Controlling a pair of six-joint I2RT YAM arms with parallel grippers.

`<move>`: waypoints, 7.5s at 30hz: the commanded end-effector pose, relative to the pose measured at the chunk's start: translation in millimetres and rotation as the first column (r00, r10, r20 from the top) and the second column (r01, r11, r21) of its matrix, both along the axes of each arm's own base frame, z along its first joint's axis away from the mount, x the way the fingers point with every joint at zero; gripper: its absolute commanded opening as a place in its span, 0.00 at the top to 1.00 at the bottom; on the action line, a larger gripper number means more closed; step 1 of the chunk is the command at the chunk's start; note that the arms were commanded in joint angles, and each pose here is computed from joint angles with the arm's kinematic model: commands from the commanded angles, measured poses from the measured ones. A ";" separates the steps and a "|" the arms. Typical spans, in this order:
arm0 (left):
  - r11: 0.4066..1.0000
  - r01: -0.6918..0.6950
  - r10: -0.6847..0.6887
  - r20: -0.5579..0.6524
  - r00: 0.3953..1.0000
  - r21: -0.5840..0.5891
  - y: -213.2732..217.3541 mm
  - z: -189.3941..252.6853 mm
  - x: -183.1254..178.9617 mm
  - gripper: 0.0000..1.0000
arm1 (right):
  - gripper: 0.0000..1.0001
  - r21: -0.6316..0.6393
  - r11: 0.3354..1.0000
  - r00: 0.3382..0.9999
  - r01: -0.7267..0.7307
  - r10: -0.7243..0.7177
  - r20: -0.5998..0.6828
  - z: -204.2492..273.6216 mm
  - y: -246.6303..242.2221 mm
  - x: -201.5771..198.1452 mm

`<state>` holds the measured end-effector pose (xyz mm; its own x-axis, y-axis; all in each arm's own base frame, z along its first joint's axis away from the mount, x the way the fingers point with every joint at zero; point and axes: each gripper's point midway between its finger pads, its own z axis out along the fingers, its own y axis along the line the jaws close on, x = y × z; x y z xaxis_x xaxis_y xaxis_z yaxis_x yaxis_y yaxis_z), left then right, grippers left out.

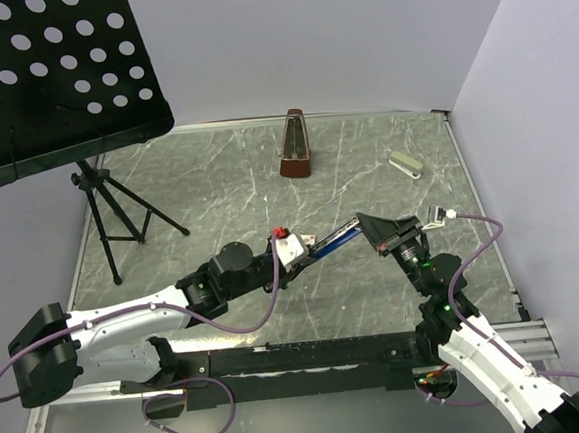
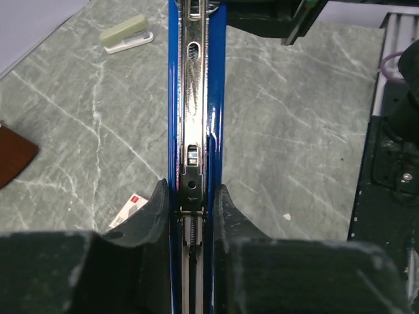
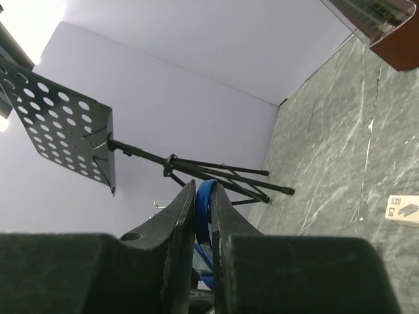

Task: Load the staples into the stapler

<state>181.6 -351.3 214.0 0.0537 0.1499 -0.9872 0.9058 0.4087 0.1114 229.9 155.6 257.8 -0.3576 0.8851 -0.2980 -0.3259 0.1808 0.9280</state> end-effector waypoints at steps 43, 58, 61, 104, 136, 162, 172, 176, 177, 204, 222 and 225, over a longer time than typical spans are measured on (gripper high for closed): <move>0.764 0.193 -0.008 -0.290 0.957 0.616 41.1 -162.4 -29.6 0.69 | 0.05 -0.815 0.548 0.968 -0.190 0.244 -0.061 -69.4 17.2 -3.7; 0.917 -0.075 0.153 -0.172 0.973 0.392 45.9 -77.6 -2.5 0.22 | 0.05 -0.848 0.420 0.898 -0.323 0.418 -0.136 -78.6 38.1 -14.8; 0.939 -0.262 0.304 -0.180 0.935 0.224 70.1 -26.5 16.7 0.11 | 0.05 -0.862 0.326 0.852 -0.388 0.484 -0.200 -90.0 53.7 -22.9; 0.445 -0.809 0.814 -0.203 0.544 -0.383 298.8 107.4 60.8 0.00 | 0.92 -0.792 -0.464 0.527 -0.397 0.591 -0.611 -202.9 205.9 -55.6; 0.424 -0.792 0.810 -0.207 0.548 -0.439 303.9 118.2 50.0 0.01 | 0.98 -0.876 0.014 0.876 -0.482 -0.009 -0.483 -199.6 260.9 25.6; 0.436 -0.785 0.805 -0.199 0.559 -0.441 302.1 118.7 47.9 0.01 | 0.26 -0.930 0.006 0.927 -0.368 0.076 -0.367 -141.6 226.1 53.0; 0.449 -0.778 0.799 -0.192 0.570 -0.440 299.8 118.4 47.5 0.01 | 0.16 -0.914 -0.090 0.918 -0.395 0.011 -0.397 -181.3 204.9 68.6; 0.453 -0.776 0.797 -0.190 0.573 -0.439 298.9 118.4 47.7 0.01 | 0.14 -0.898 -0.127 0.905 -0.421 0.012 -0.426 -195.5 204.3 66.3; 0.455 -0.776 0.797 -0.190 0.574 -0.438 298.6 118.1 48.0 0.01 | 0.14 -0.894 -0.133 0.902 -0.427 0.012 -0.432 -198.8 204.0 66.1; 0.478 -0.769 0.785 -0.185 0.591 -0.425 293.1 114.6 50.1 0.01 | 0.10 -0.835 -0.287 0.877 -0.469 -0.038 -0.479 -229.1 166.0 48.7; 0.487 -0.766 0.781 -0.182 0.597 -0.421 291.0 113.6 50.8 0.01 | 0.09 -0.848 -0.289 0.888 -0.443 -0.017 -0.459 -209.7 132.2 44.7; 0.486 -0.768 0.782 -0.183 0.595 -0.418 291.3 112.9 50.9 0.01 | 0.11 -0.866 -0.252 0.888 -0.432 0.050 -0.457 -196.9 140.7 43.3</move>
